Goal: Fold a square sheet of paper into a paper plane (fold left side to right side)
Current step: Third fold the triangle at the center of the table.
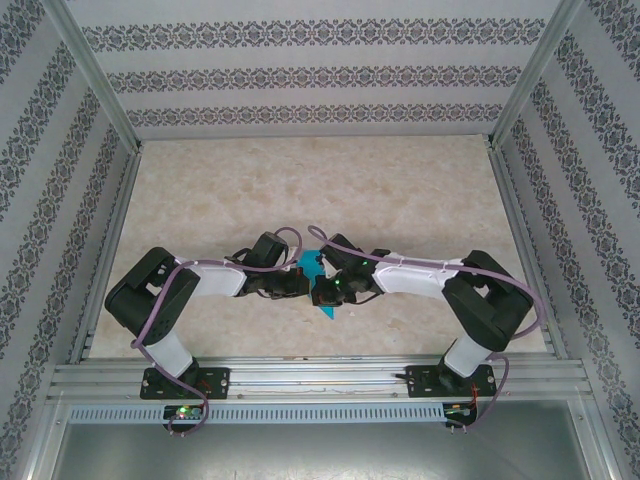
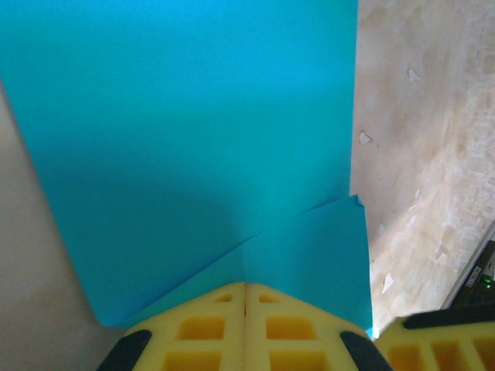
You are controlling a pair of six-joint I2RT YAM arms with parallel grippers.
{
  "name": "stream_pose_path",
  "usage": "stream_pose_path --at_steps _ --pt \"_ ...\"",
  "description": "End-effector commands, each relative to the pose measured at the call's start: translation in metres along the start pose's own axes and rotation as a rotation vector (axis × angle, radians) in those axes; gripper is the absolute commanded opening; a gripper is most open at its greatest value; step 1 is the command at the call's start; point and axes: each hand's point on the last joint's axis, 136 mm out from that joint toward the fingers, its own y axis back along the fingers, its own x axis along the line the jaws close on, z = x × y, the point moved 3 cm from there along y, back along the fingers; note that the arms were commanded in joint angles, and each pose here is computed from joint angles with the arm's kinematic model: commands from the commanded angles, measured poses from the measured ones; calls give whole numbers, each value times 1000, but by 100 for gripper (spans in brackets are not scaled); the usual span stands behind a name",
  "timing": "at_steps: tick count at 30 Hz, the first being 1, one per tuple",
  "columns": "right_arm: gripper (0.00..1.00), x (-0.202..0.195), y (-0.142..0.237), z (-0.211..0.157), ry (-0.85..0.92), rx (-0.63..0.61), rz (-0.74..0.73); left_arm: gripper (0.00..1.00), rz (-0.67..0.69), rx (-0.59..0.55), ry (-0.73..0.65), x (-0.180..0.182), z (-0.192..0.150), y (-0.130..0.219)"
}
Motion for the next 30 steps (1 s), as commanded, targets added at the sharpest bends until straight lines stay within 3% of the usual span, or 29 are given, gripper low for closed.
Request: stream_pose_path --at_steps 1,17,30 --pt "0 1 -8 4 -19 -2 10 0 112 55 58 25 -20 -4" --pt "0 -11 -12 15 -51 -42 -28 0 116 56 59 26 -21 -4" --pt "0 -33 -17 -4 -89 26 -92 0 133 58 59 29 -21 -4"
